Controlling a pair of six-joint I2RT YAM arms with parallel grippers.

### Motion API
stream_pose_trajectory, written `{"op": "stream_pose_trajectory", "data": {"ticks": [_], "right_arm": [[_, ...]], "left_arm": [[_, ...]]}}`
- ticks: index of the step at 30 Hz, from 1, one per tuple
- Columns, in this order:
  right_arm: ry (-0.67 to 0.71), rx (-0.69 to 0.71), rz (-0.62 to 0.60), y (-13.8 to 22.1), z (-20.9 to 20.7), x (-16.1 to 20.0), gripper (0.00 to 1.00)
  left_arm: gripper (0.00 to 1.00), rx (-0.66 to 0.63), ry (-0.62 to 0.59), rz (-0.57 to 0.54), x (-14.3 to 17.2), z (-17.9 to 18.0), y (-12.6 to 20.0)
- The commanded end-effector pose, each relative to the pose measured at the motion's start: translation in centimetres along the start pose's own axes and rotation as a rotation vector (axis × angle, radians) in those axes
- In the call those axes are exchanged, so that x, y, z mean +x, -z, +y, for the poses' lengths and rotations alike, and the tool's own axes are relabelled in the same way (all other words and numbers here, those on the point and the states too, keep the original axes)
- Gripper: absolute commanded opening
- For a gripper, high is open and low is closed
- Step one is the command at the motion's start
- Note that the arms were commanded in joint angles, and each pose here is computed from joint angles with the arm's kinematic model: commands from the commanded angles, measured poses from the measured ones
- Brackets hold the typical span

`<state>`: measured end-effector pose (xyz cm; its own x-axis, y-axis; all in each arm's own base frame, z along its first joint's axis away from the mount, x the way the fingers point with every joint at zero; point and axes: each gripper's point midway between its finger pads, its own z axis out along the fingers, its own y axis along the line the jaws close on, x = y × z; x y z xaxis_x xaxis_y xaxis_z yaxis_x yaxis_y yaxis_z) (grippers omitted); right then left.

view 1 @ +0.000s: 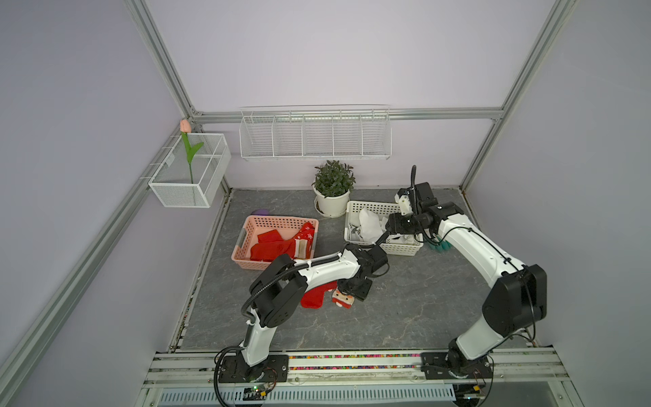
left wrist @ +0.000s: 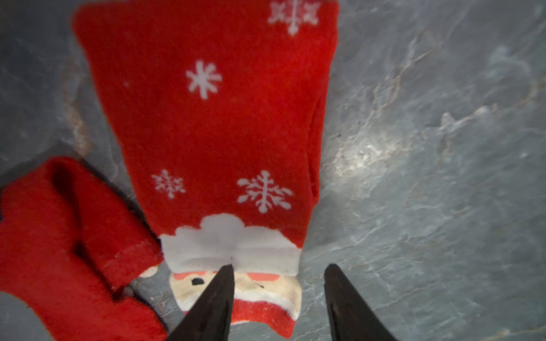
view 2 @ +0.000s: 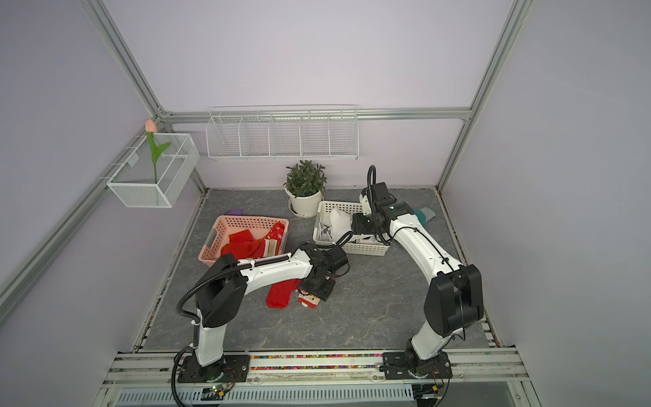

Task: Sort the socks into the basket by color
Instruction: Pick up the sock at the center of the board.

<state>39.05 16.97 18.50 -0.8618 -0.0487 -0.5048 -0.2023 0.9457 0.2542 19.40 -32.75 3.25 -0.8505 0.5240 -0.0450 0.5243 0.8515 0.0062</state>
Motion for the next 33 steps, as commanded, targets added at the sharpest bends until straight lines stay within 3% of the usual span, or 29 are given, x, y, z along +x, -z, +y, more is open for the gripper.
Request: {"op": "stream_pose_trajectory", "data": {"ticks": [1,11,20,30,33], "right_arm": [[0.003,-0.030,-0.032,0.91,0.52,-0.41,0.59],[-0.001,-0.032,-0.040,1.17,0.62,-0.61,0.59],[-0.001,-0.024,-0.042,1.33,0.44,-0.57,0.59],[-0.004,-0.024,-0.053,1.64,0.35,-0.81,0.59],[-0.002,-0.025,-0.053,1.69,0.38,-0.86,0.59]], "left_arm": [[0.53,0.008,-0.008,0.030,0.76,-0.27,-0.98],[0.49,0.022,0.001,0.035,0.86,-0.13,-1.48],[0.33,0.025,0.006,0.049,1.14,-0.11,-1.85],[0.03,0.024,0.017,0.042,1.18,-0.02,-1.88],[0.00,0.023,0.028,0.037,1.14,0.03,-1.71]]}}
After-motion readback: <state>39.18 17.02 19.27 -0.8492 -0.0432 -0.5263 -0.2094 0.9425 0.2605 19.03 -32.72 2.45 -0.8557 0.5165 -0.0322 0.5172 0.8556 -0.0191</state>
